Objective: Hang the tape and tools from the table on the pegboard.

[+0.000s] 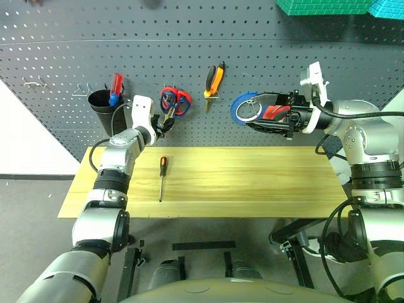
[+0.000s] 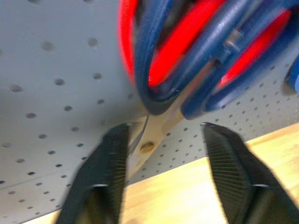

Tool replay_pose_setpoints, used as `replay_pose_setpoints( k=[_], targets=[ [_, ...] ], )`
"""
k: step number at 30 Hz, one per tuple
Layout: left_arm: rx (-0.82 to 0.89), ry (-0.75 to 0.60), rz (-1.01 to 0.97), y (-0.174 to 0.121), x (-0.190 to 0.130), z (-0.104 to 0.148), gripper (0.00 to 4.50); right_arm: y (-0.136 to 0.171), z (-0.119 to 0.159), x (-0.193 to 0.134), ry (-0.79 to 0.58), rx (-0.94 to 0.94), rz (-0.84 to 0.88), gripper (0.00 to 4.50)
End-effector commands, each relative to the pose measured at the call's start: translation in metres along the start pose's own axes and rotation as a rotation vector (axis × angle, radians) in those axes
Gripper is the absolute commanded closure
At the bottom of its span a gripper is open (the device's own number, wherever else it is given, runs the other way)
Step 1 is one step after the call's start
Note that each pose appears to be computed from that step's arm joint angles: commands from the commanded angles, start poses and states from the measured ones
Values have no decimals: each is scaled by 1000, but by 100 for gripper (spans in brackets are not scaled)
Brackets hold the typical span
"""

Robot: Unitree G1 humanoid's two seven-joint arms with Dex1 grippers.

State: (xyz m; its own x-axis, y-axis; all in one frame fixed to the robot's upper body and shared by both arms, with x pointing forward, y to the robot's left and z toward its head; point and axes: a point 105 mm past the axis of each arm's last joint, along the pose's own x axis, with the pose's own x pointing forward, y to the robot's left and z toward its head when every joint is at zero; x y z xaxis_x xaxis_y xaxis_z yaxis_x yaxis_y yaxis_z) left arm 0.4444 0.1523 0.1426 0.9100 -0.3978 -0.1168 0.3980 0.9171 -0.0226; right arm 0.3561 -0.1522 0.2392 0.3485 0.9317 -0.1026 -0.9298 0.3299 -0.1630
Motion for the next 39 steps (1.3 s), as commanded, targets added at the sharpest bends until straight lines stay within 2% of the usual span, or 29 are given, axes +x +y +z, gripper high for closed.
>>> replay_pose_setpoints(
  k=[1,2,12,17,25,30,39],
  targets=[
    [33,-77,-15,0,-9,23,38,1,13,-4,-22,-57,-2,0],
    [32,-81,-19,0,-13,24,2,1,13,-4,-22,-56,0,0],
    [50,-109,-62,-13,-64,30,2,3,13,-5,-27,-16,26,0],
    [55,-102,-24,-9,-94,18,2,14,-1,11,-13,45,89,0],
    [22,-41,69,-13,-98,-4,2,15,-7,16,-10,51,120,0],
    [-2,-23,127,-5,-93,-14,2,9,-7,14,-19,47,107,0],
    [36,-25,130,8,-90,-18,2,12,-18,11,10,54,114,0]
  ],
)
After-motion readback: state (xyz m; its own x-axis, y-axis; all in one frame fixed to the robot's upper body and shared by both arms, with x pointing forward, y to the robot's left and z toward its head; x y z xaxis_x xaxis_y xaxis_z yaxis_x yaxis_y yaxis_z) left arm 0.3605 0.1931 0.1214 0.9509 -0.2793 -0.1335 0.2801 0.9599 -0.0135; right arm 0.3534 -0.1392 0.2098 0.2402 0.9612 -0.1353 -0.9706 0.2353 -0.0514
